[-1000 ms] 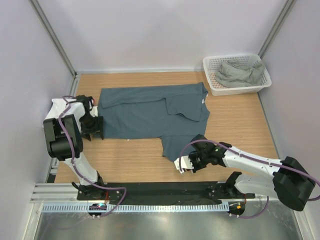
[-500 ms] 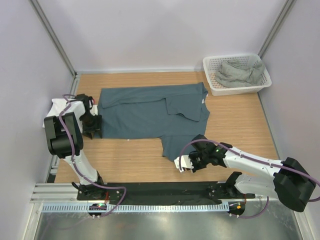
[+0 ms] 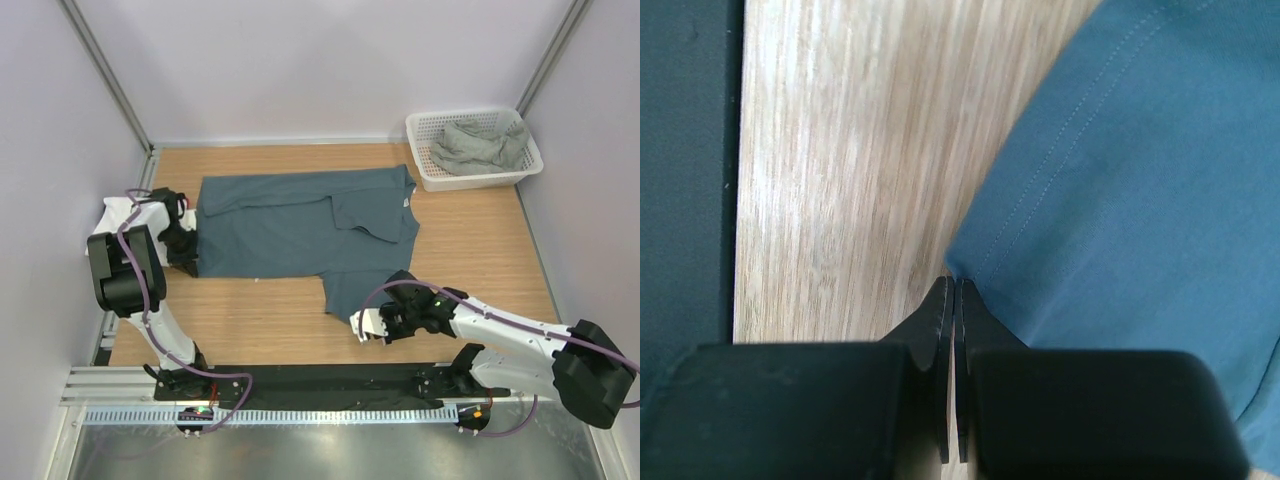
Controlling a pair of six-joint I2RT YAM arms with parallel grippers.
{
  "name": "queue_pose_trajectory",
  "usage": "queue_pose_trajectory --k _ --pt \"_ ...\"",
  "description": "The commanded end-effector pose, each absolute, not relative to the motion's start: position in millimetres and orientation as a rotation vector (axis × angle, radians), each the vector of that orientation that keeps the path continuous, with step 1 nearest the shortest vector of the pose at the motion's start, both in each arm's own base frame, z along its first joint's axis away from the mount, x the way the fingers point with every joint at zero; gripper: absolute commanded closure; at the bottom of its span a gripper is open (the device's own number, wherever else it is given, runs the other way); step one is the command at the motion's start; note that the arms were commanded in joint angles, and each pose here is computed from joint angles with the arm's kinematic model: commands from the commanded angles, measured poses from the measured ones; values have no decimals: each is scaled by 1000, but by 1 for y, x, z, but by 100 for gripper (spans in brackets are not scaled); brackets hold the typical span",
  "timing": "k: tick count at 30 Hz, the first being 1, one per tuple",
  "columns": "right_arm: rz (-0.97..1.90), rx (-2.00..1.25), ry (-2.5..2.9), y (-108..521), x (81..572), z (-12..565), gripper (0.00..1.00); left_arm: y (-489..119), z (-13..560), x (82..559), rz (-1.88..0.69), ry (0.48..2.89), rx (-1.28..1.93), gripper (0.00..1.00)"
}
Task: Fold and stack the t-shirts
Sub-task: Fold the tshirt
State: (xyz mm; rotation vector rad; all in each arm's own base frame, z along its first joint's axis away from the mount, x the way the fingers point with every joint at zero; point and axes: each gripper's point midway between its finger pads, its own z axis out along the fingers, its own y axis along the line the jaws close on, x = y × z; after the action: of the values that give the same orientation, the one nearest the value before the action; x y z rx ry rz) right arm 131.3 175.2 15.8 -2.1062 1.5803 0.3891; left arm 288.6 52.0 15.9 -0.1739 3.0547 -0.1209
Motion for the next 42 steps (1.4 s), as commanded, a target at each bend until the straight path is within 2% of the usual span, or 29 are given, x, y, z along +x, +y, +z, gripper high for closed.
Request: queue_pose_trajectory --k 1,11,15,20,23,25,26,28,29,35,41,42 --pt "327 -2057 1684 162 132 14 98 47 42 296 -169 2987 -133 100" --pt "155 -1908 1724 152 160 46 99 33 78 294 -272 2966 -93 100" --pt "73 -1778 1707 159 193 75 99 32 87 295 -282 2965 -54 100" --pt "13 -1524 1738 162 263 123 98 32 99 309 -290 2939 -35 100" --pt "-26 -1374 1653 174 320 187 99 34 107 319 -289 2908 -33 100" --pt "-27 -1356 1650 178 345 198 98 33 110 325 -300 2897 -41 100" --pt "-54 -1305 1614 177 364 227 99 32 109 327 -308 2898 -41 100" --pt "-55 -1278 1630 178 389 232 99 33 116 338 -307 2869 -45 100" --pt "-63 -1237 1591 180 405 257 98 33 113 343 -321 2873 -52 100" --pt "-99 -1117 1574 172 477 285 98 32 121 387 -380 2822 -115 100" --pt "-121 -1086 1541 182 535 296 99 24 116 443 -364 2784 -59 100" --pt "-112 -1098 1563 185 547 279 99 24 115 449 -356 2782 -41 100"
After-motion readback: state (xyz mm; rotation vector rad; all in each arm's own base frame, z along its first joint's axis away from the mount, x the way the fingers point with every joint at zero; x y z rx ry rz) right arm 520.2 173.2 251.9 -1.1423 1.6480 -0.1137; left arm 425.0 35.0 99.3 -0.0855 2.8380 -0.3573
